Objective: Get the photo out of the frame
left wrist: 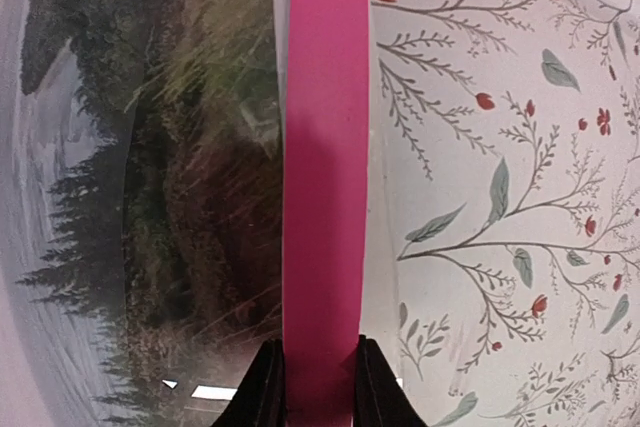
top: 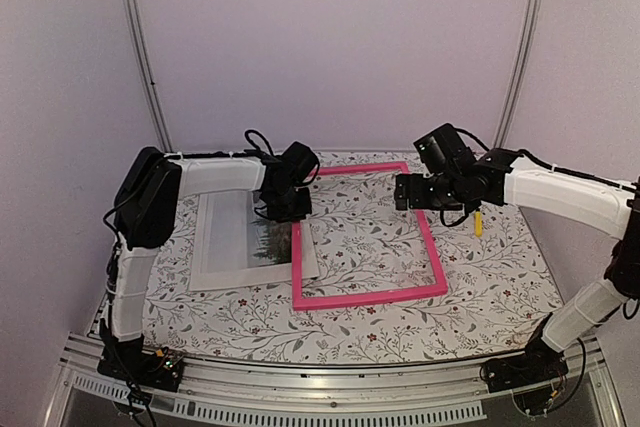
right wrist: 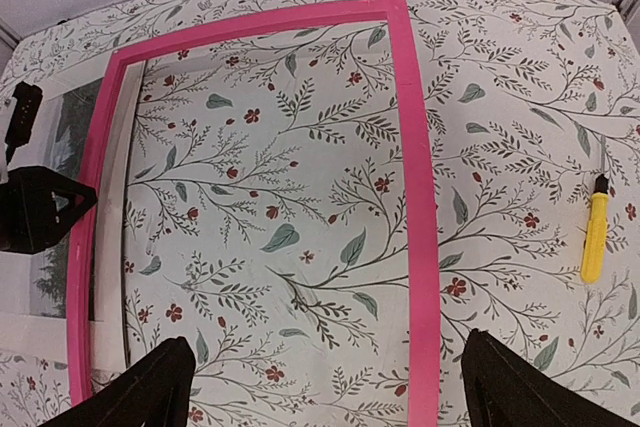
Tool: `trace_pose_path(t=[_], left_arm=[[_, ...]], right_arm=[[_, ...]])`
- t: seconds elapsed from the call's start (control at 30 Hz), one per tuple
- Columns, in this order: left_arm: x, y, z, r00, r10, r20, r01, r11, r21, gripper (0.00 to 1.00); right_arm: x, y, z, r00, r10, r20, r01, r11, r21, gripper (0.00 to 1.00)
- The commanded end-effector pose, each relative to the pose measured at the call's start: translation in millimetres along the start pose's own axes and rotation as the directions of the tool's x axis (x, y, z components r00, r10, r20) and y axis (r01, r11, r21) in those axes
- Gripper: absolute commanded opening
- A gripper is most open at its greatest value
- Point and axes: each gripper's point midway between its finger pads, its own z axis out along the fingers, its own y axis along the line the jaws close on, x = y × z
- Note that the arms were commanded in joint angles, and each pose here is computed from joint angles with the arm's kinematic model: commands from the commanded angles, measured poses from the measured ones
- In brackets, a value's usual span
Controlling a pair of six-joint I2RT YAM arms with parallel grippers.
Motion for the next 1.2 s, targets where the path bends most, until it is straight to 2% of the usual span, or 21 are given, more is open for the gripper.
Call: trace_pose_path(t=[0.0,0.2,0.47,0.83,1.17], left_arm=[[6,-32,-4,0.997,-0.073,-0.005,0.074,0.997,0.021,0.00],[17,-79,-3,0.999,-0.052,-0.014,0.053,0.995,0.081,0.00],[28,-111,1,0.998,-0.062,-0.022,0.064,0.989,0.133,0.00],[32,-120,6,0.999,-0.043,-0.022,0.046,0.988,0.149,0.00],[37,-132,12,0.999,-0.032,-0.044,0.041,0.978,0.206,0.20]], right_arm=[[-11,-14,-23,0.999,0.008,0.049,-0.008,1.000,0.014,0.96],[-15,-20,-40,0.997,0.015,0.070,-0.016,1.000,0.006,0.96],[-4,-28,-47,0.998,0.018,0.055,-0.019,1.000,0.009,0.96],[1,-27,-48,0.999,0.032,0.042,-0.032,0.999,-0.010,0.96],[3,-24,-44,0.999,0.031,0.028,-0.030,0.999,-0.015,0.97]])
